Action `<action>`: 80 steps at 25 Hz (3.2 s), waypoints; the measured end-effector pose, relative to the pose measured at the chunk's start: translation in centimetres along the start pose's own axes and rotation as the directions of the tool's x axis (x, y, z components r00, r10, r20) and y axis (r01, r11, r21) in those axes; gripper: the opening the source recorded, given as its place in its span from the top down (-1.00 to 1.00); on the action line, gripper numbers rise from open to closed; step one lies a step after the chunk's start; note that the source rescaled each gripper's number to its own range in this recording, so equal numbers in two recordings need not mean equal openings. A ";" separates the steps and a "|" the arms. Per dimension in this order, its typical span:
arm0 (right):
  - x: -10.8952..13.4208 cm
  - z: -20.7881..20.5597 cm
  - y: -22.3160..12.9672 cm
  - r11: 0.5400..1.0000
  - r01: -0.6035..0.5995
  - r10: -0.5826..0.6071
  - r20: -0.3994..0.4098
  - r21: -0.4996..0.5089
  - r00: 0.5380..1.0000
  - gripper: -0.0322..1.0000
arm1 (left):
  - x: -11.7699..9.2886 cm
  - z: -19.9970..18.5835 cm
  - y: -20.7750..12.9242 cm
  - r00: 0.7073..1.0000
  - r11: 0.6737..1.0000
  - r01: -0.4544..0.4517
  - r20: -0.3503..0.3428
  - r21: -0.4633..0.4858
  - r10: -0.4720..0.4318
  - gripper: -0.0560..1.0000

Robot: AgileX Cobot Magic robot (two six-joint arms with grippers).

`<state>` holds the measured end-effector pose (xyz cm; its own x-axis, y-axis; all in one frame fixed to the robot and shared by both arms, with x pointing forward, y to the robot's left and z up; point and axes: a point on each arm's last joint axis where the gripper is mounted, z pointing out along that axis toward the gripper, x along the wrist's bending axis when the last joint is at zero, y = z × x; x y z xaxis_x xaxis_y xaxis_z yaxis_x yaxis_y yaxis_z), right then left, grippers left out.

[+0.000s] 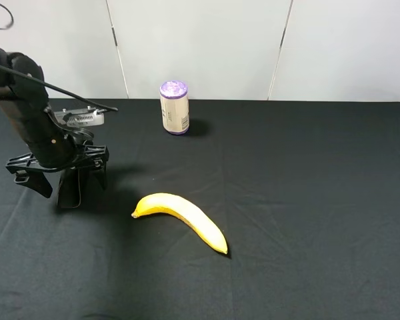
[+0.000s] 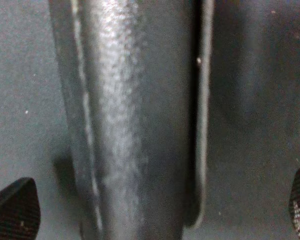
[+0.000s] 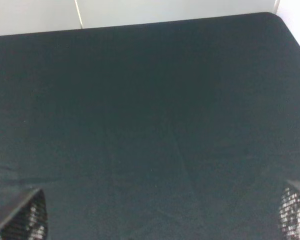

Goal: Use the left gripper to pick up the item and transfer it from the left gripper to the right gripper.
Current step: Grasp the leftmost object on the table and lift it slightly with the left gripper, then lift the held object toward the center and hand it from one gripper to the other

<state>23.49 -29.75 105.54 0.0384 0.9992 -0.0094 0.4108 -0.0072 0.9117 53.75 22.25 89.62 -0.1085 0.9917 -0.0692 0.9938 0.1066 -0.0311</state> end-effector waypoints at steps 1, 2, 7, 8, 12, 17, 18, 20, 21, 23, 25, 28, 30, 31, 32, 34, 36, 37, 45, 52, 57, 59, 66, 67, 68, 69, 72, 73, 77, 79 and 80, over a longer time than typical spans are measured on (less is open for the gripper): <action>0.0 0.0 0.0 1.000 0.000 0.000 0.000 0.001 1.000 -1.00 | 0.0 0.1 0.1 1.000 1.000 0.001 0.000 -0.003 -0.001 -1.00; 0.0 0.0 0.0 1.000 0.000 0.000 0.000 0.001 1.000 -1.00 | 0.0 0.2 0.1 1.000 1.000 -0.002 -0.004 -0.007 0.002 -1.00; 0.0 0.0 0.0 1.000 0.000 0.000 0.000 0.001 1.000 -1.00 | 0.2 0.4 0.4 1.000 0.999 -0.019 -0.024 -0.026 0.018 -1.00; 0.0 0.0 0.0 1.000 0.000 0.000 0.000 0.001 1.000 -1.00 | 0.2 0.4 0.4 0.999 0.999 -0.020 -0.028 -0.027 0.019 -1.00; 0.0 0.0 0.0 1.000 0.000 0.000 0.000 0.001 1.000 -1.00 | 0.3 0.4 0.4 0.999 0.999 -0.019 -0.031 -0.028 0.018 -0.95; 0.0 0.0 0.0 1.000 0.000 0.000 0.000 0.001 1.000 -1.00 | 0.3 0.4 0.4 0.999 0.999 -0.016 -0.034 -0.028 0.015 -0.42; 0.0 0.0 0.0 1.000 0.000 0.000 0.000 0.001 1.000 -1.00 | 0.3 0.4 0.4 0.999 1.000 -0.012 -0.038 -0.028 0.011 -0.21; 0.0 0.0 0.0 1.000 0.000 0.000 0.000 0.001 1.000 -1.00 | 0.4 0.6 0.4 0.999 1.000 -0.005 -0.050 -0.017 0.004 0.32; 0.0 0.0 0.0 1.000 0.000 0.000 0.000 0.001 1.000 -1.00 | 0.5 0.8 0.4 0.999 1.000 -0.007 -0.053 -0.012 0.006 0.66; 0.0 0.0 0.0 1.000 0.000 0.000 0.000 0.001 1.000 -1.00 | 0.4 0.8 0.5 0.998 1.000 -0.007 -0.054 -0.009 0.006 0.84; 0.0 0.0 0.0 1.000 0.000 0.000 0.000 0.001 1.000 -1.00 | 0.4 0.9 0.5 0.998 1.000 -0.007 -0.056 -0.007 0.007 0.84; 0.0 0.0 0.0 1.000 0.000 0.000 0.000 0.001 1.000 -1.00 | 0.4 0.9 0.5 0.998 1.000 -0.007 -0.056 -0.006 0.007 0.84; 0.0 0.0 0.0 1.000 0.000 0.000 0.000 0.000 1.000 -1.00 | 0.4 0.9 0.5 0.998 1.000 -0.007 -0.056 -0.006 0.007 0.84; 0.0 0.0 0.0 1.000 0.000 0.000 0.000 0.000 1.000 -1.00 | 0.4 0.9 0.5 0.998 1.000 -0.007 -0.056 -0.006 0.007 0.84; 0.0 0.0 0.0 1.000 0.000 0.000 0.000 0.000 1.000 -1.00 | 0.4 0.9 0.5 0.998 1.000 -0.007 -0.056 -0.006 0.007 0.84; 0.0 0.0 0.0 1.000 0.000 0.000 0.000 0.000 1.000 -1.00 | 0.4 0.9 0.5 0.998 1.000 -0.007 -0.056 -0.006 0.007 0.84; 0.0 0.0 0.0 1.000 0.000 0.000 0.000 0.000 1.000 -1.00 | 0.4 0.7 0.6 0.998 1.000 -0.007 -0.056 -0.004 0.007 0.84; 0.0 0.0 0.0 1.000 0.000 0.000 0.000 0.000 1.000 -1.00 | 0.3 0.6 0.8 0.998 1.000 -0.007 -0.056 -0.003 0.007 0.85; 0.0 0.0 0.0 1.000 0.000 0.000 0.000 0.000 1.000 -1.00 | -0.3 -3.1 1.7 0.998 0.999 -0.022 -0.051 -0.046 0.020 0.86; 0.0 0.0 0.0 1.000 0.000 0.000 0.000 0.000 1.000 -1.00 | 0.0 -7.0 0.6 0.998 0.996 -0.049 -0.054 -0.081 0.045 0.86; 0.0 0.0 0.0 1.000 0.000 0.000 0.000 0.000 1.000 -1.00 | 0.3 -9.9 -1.0 0.993 0.990 -0.110 -0.057 -0.084 0.106 0.86; 0.0 0.0 0.0 1.000 0.000 0.000 0.000 0.001 1.000 -1.00 | 0.5 -11.0 -1.8 0.990 0.988 -0.131 -0.059 -0.082 0.127 0.86; 0.0 0.0 0.0 1.000 0.000 0.000 0.000 0.001 1.000 -1.00 | 0.7 -13.9 -4.4 0.966 0.965 -0.257 -0.019 -0.047 0.256 0.86; 0.0 0.0 0.0 1.000 0.000 0.000 0.000 0.001 1.000 -1.00 | 0.6 -14.1 -4.7 0.960 0.960 -0.279 -0.004 -0.032 0.279 0.86; 0.0 0.0 0.0 1.000 0.000 0.000 0.000 0.001 1.000 -1.00 | 0.5 -14.3 -4.9 0.953 0.953 -0.301 0.011 -0.016 0.302 0.86; 0.0 0.0 0.0 1.000 0.000 0.000 0.000 0.001 1.000 -1.00 | 0.4 -14.5 -5.1 0.948 0.948 -0.319 0.026 -0.006 0.319 0.86; 0.0 0.0 0.0 1.000 0.000 0.000 0.000 0.001 1.000 -1.00 | -0.1 -15.0 -5.1 0.920 0.922 -0.386 0.070 -0.016 0.386 0.87; 0.0 0.0 0.0 1.000 0.000 0.000 0.000 0.001 1.000 -1.00 | -0.2 -15.2 -5.1 0.911 0.914 -0.404 0.084 -0.023 0.404 0.87; 0.0 0.0 0.0 1.000 0.000 0.000 0.000 0.001 1.000 -1.00 | -0.7 -15.3 -5.2 0.863 0.873 -0.486 0.130 -0.047 0.487 0.87; 0.0 0.0 0.0 1.000 0.000 0.000 0.000 0.001 1.000 -1.00 | -0.9 -15.4 -5.3 0.831 0.843 -0.534 0.147 -0.060 0.536 0.87; 0.0 0.0 0.0 1.000 0.000 0.000 0.000 0.001 1.000 -1.00 | -1.0 -15.4 -5.3 0.816 0.830 -0.554 0.156 -0.067 0.557 0.87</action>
<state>23.48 -29.75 105.53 0.0384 0.9992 -0.0094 0.4118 -0.0073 0.9112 48.95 21.84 105.19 0.4611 0.8572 -0.2295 0.8866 -0.4557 0.0792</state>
